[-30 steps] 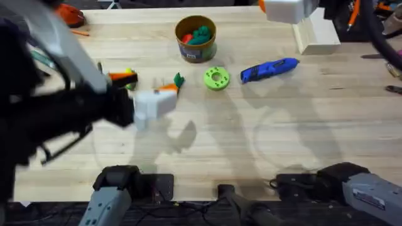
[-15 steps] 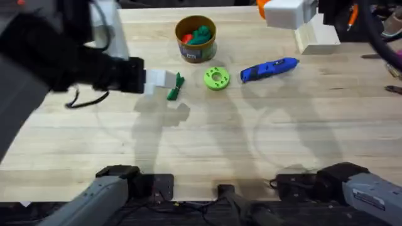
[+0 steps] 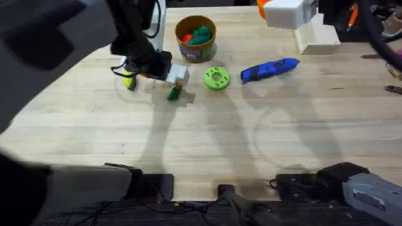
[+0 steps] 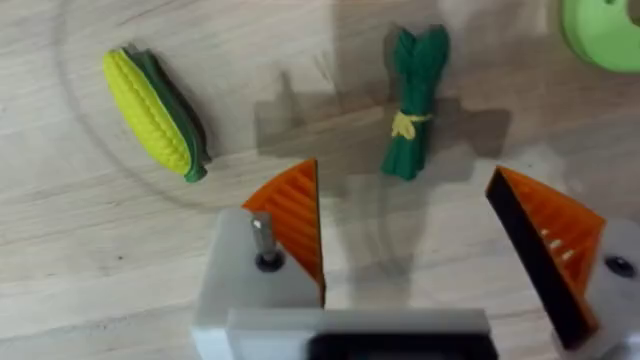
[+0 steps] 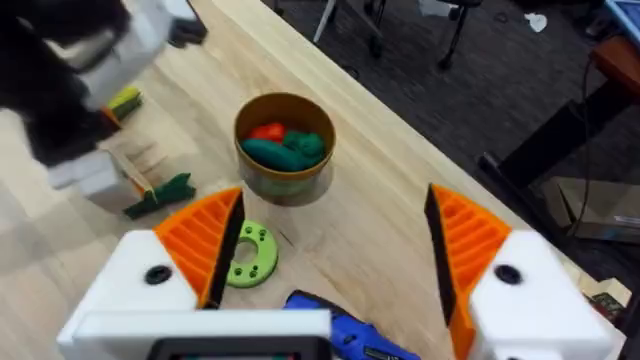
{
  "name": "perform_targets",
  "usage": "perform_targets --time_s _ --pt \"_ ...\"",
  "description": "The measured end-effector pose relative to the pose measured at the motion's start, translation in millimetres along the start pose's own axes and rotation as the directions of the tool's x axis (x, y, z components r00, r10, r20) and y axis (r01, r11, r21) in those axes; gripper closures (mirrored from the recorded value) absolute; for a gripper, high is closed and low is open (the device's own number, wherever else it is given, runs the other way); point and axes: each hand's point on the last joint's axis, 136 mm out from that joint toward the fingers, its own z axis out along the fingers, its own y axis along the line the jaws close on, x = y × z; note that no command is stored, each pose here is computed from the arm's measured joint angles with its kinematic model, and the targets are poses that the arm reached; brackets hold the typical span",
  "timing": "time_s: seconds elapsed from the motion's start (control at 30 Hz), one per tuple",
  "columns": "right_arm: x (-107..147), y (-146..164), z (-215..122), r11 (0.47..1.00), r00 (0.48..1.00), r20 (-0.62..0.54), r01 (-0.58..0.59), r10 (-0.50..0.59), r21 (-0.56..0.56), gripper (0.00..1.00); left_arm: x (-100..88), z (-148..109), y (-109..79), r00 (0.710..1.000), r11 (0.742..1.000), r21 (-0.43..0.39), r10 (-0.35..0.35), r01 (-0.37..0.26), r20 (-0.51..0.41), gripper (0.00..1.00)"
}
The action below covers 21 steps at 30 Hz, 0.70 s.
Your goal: Pick up the gripper from the table and insert it into the empty holder that is missing its gripper. Then pick up a screw, insert it into the mounting hole, and use the screwdriver to tighten it. Finally, clean up the table by picking up the vegetable and placing it into the bucket.
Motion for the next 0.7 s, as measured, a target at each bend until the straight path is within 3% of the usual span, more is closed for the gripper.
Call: perform_targets --time_s 0.17,0.37,0.6,0.7 --pt "0 0 0 1.0 1.0 0.0 0.0 0.0 0.0 0.01 -6.5 29 -0.1 0.999 1.0 -0.009 -0.007 0.007 -0.043 0.013" --pt "0 0 0 1.0 1.0 0.0 0.0 0.0 0.0 0.01 -4.2 56 -18.6 0.994 1.0 0.001 0.03 -0.03 -0.102 0.013" --pt "0 0 0 1.0 1.0 0.0 0.0 0.0 0.0 0.01 5.7 78 -16.2 0.984 1.0 -0.014 0.011 -0.014 -0.18 0.012" --pt "0 0 0 1.0 1.0 0.0 0.0 0.0 0.0 0.01 1.9 78 -17.2 0.985 1.0 -0.018 0.012 -0.016 -0.171 0.009"
